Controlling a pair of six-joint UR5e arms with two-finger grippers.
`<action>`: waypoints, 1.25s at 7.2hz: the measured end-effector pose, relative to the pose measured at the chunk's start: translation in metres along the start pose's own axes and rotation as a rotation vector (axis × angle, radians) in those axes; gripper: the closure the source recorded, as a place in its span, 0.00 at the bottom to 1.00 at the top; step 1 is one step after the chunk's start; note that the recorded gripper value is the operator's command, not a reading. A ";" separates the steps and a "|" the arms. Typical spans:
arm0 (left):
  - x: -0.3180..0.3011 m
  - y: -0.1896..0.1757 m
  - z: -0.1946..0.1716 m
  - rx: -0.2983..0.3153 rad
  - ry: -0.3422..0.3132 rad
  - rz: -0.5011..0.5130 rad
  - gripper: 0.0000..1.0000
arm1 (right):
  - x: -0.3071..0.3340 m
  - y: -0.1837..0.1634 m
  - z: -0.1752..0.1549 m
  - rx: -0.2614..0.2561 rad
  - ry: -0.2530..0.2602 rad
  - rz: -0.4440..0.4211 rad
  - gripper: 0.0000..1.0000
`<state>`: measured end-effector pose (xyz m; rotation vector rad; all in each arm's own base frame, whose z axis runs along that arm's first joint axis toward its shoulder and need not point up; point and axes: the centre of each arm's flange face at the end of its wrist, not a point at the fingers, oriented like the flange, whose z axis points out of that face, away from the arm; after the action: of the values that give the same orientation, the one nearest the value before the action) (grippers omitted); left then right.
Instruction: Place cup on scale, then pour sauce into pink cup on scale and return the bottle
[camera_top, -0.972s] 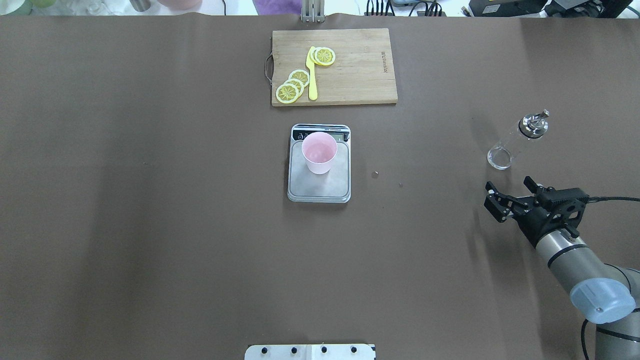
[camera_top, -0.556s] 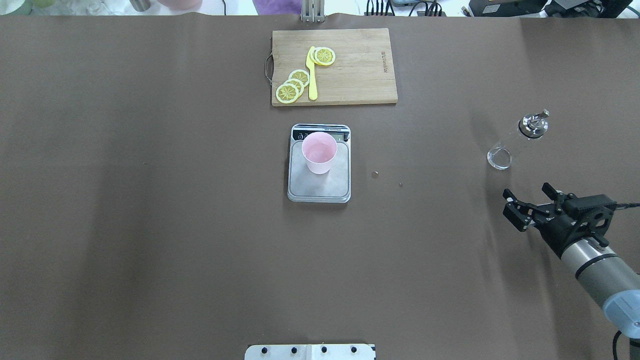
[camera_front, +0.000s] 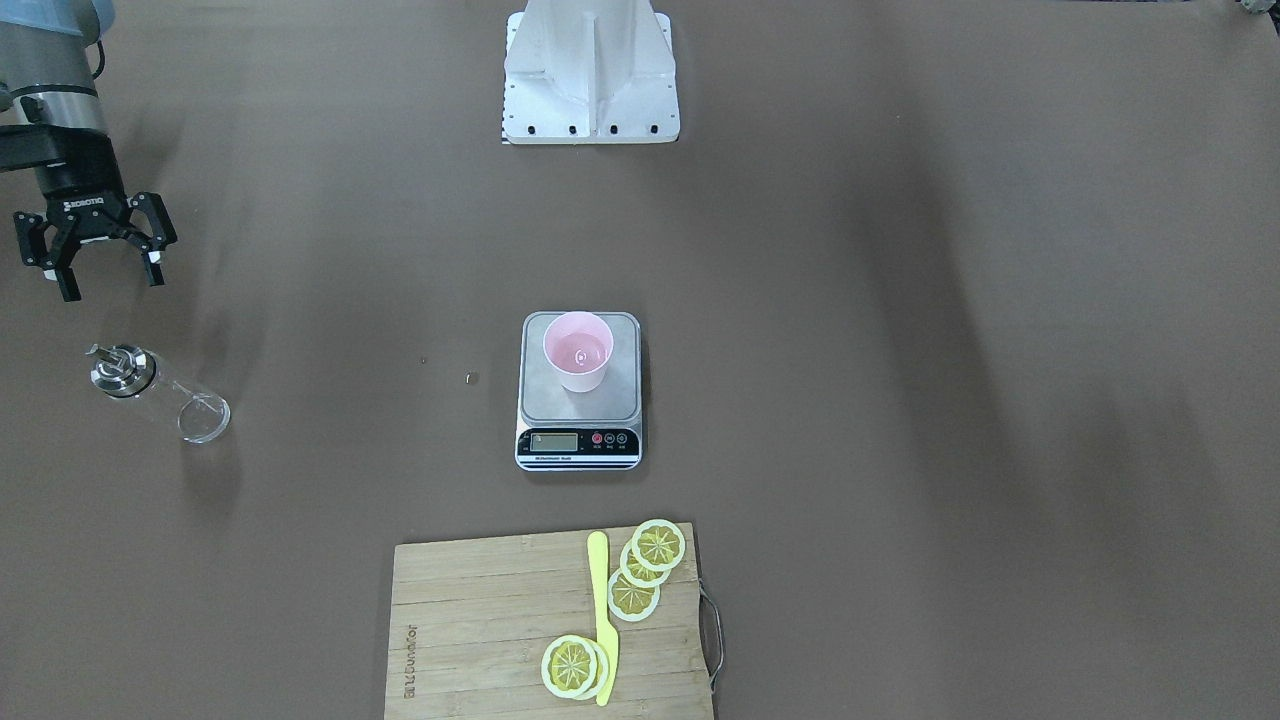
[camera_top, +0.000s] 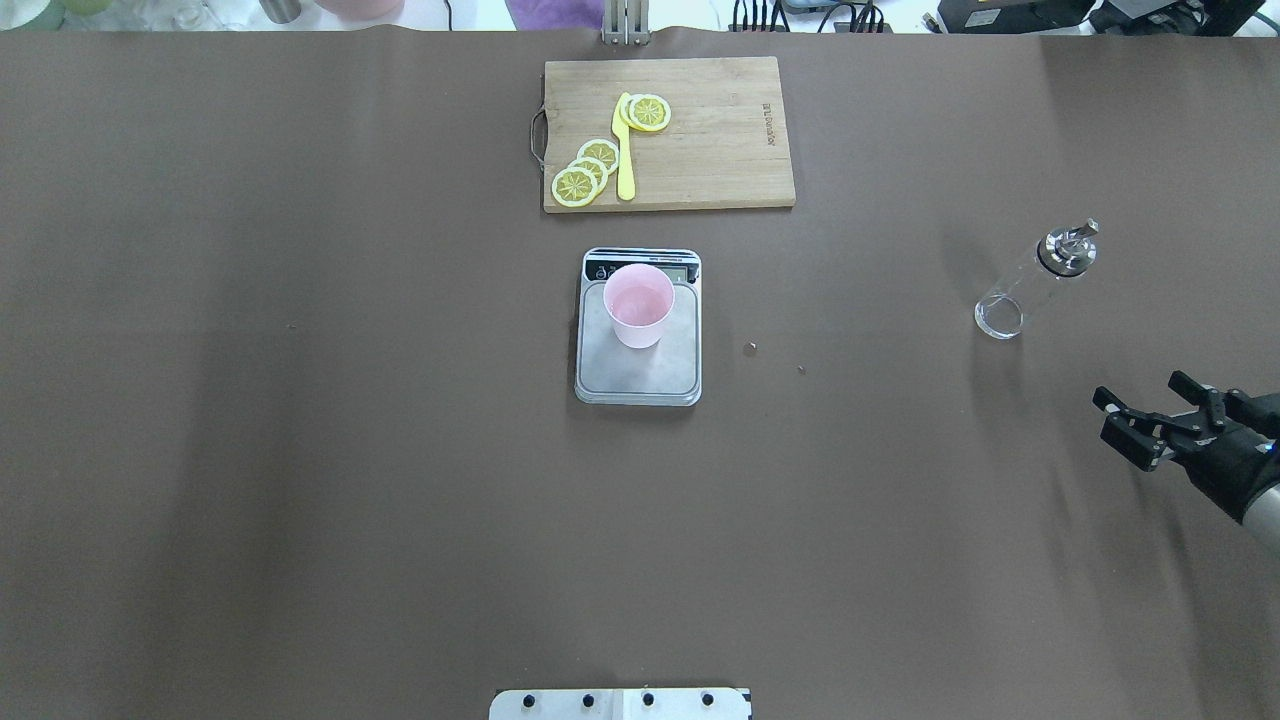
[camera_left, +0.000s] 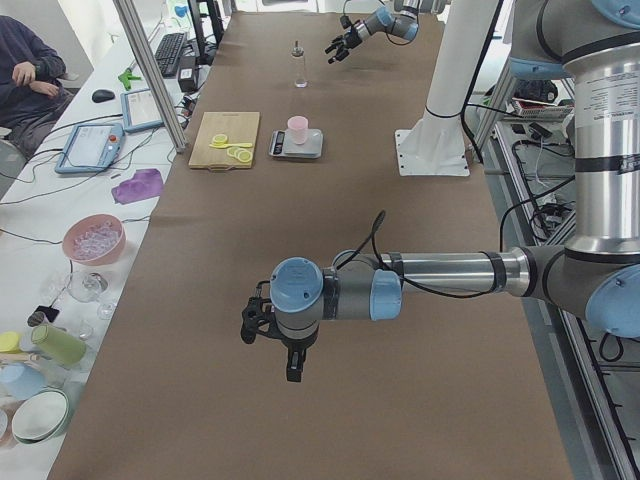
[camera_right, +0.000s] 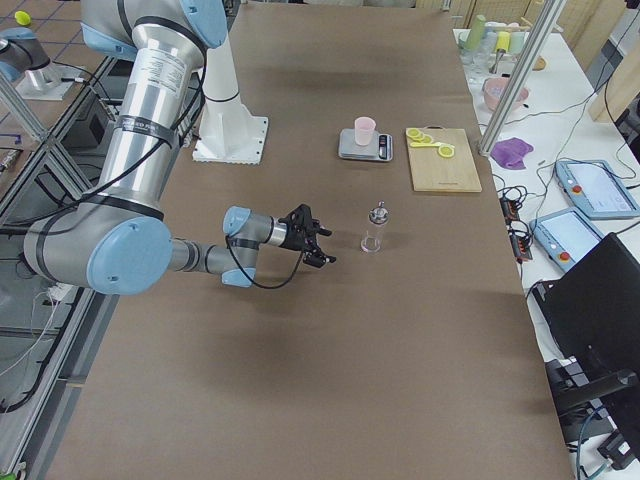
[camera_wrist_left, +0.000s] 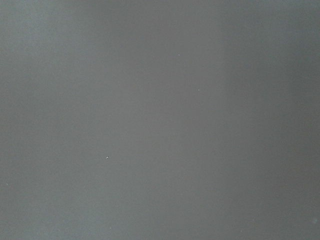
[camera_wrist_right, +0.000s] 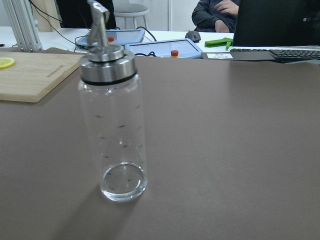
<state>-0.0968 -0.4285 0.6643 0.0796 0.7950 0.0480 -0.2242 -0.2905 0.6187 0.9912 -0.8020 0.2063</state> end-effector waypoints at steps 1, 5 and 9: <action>0.001 0.000 0.000 0.000 0.000 0.003 0.02 | 0.038 -0.007 0.001 -0.033 -0.010 -0.005 0.00; 0.007 -0.007 -0.005 0.030 -0.004 0.018 0.02 | 0.173 -0.076 0.028 -0.147 0.001 -0.003 0.00; 0.064 -0.034 -0.005 0.031 0.004 0.020 0.02 | 0.247 -0.183 0.063 -0.305 -0.001 0.006 0.00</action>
<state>-0.0548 -0.4569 0.6123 0.1167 0.7994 0.0544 0.0086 -0.4901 0.6847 0.7013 -0.8100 0.0845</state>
